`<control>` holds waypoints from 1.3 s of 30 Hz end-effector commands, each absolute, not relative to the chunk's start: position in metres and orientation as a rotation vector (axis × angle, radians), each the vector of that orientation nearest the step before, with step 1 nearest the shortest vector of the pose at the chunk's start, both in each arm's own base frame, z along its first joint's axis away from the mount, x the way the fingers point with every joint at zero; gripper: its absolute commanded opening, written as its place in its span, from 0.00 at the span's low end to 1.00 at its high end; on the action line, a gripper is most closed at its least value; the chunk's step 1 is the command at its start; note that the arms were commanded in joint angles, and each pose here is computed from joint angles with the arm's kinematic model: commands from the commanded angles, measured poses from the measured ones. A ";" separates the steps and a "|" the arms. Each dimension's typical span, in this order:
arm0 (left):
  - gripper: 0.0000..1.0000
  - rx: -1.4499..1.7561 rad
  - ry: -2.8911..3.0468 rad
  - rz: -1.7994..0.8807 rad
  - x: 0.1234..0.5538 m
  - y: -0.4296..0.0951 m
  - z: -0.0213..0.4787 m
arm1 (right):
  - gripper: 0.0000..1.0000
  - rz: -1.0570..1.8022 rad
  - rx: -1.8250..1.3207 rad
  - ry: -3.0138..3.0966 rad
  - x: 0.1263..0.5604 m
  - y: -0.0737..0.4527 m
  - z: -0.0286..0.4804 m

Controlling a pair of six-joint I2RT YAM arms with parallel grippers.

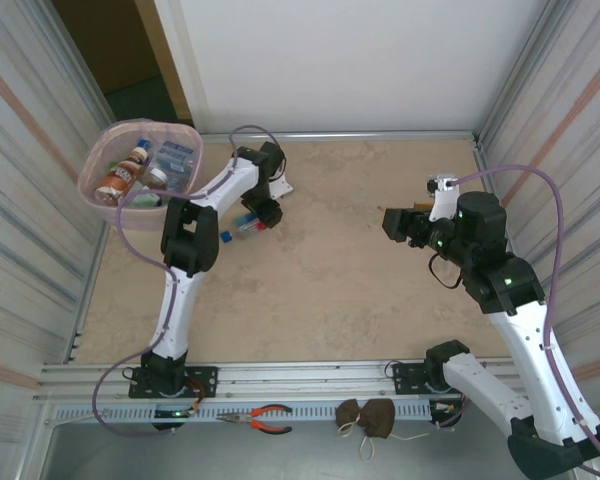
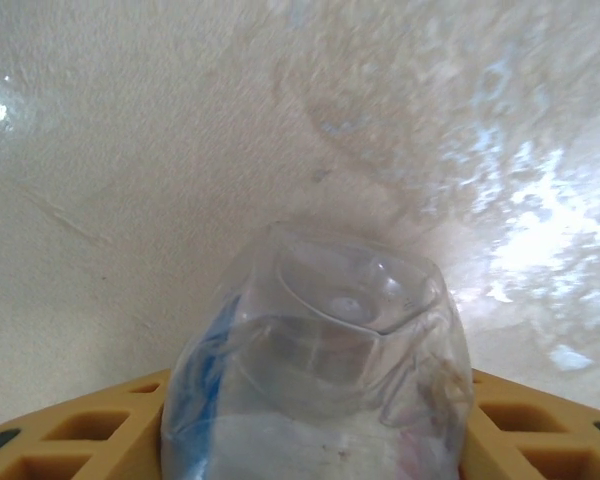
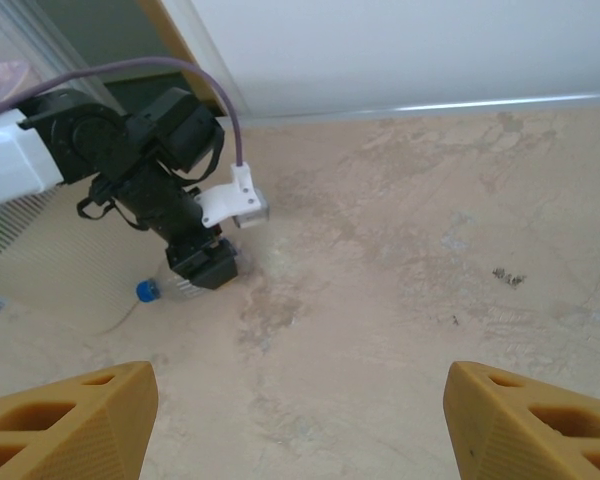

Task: Put the plastic bottles in the bin

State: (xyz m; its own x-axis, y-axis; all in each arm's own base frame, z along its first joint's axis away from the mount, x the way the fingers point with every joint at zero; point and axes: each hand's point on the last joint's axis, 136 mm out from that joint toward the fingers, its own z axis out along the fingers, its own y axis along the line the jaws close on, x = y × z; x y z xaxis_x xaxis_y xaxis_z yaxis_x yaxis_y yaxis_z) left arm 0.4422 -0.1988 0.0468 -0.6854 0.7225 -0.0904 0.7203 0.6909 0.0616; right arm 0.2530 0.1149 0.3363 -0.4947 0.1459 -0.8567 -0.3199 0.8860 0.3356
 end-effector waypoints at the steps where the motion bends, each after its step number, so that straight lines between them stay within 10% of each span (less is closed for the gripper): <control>1: 0.56 1.075 2.680 -0.144 0.446 -0.217 0.110 | 0.74 0.571 -0.103 1.981 0.249 0.112 0.350; 24: 0.50 0.537 1.780 -0.933 0.394 -0.208 0.468 | 0.74 0.586 -0.120 1.973 0.253 0.116 0.350; 39: 0.48 -0.062 1.640 -0.736 0.382 -0.026 0.503 | 0.74 0.606 -0.128 1.974 0.255 0.120 0.347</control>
